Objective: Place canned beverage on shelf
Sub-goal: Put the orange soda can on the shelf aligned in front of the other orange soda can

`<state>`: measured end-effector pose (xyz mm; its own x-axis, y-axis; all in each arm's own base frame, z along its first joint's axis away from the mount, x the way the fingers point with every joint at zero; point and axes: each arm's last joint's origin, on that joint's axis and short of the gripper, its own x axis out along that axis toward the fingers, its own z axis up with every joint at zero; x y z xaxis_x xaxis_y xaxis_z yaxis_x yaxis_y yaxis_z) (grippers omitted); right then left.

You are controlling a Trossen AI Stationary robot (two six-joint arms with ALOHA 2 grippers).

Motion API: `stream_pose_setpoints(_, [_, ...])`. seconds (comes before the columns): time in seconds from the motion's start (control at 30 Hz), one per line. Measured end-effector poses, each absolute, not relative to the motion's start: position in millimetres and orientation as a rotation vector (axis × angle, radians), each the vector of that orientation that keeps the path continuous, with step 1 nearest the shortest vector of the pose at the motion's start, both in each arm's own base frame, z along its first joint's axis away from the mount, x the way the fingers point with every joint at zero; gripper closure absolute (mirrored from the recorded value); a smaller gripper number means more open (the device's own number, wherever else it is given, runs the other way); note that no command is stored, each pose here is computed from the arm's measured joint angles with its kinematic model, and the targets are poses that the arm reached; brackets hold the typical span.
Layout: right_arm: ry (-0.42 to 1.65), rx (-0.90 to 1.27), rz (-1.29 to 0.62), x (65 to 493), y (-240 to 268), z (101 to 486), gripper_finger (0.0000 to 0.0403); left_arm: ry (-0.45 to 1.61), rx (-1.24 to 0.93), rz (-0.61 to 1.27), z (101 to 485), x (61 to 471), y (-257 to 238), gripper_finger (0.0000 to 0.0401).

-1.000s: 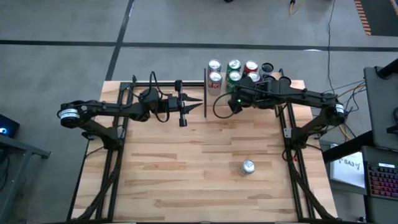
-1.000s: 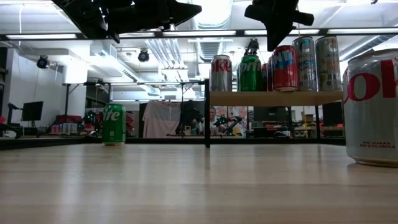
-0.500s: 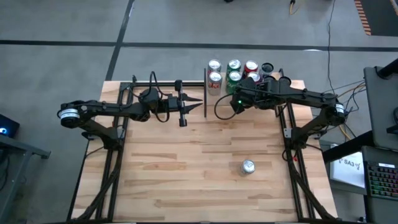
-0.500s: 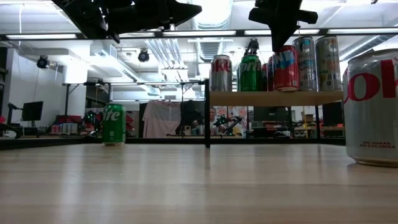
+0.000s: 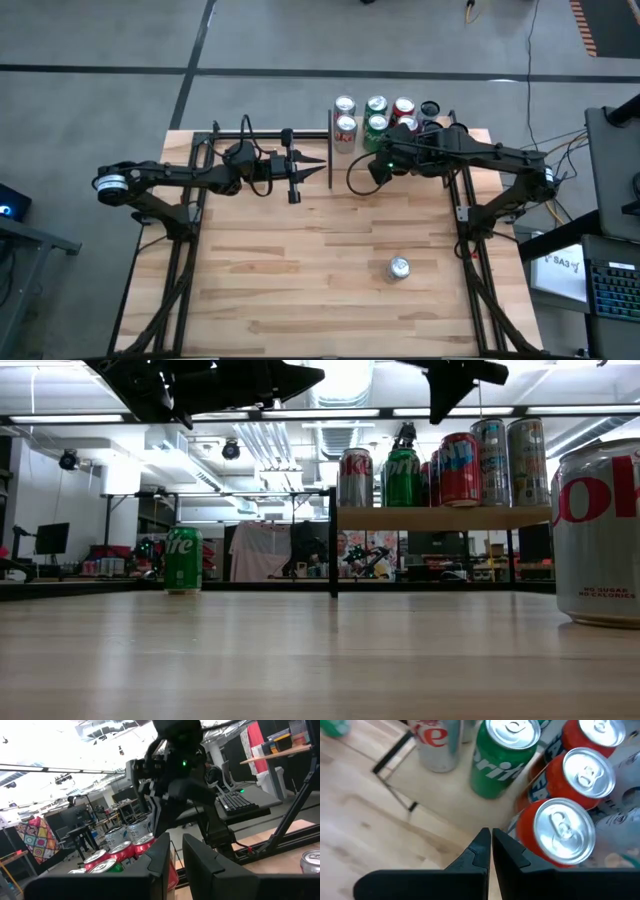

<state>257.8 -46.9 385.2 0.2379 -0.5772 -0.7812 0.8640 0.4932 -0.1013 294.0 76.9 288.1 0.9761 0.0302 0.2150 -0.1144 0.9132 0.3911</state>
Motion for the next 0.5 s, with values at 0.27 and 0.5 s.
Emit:
stream_pose_setpoints(0.27, [0.925,0.483,-1.045,247,-44,391,0.0394,-0.207,0.414,0.075,288,294,77,0.0365])
stream_pose_setpoints(0.5, [0.970,0.503,-1.099,241,-43,386,0.0394,-0.205,0.414,0.075,288,294,77,0.0365])
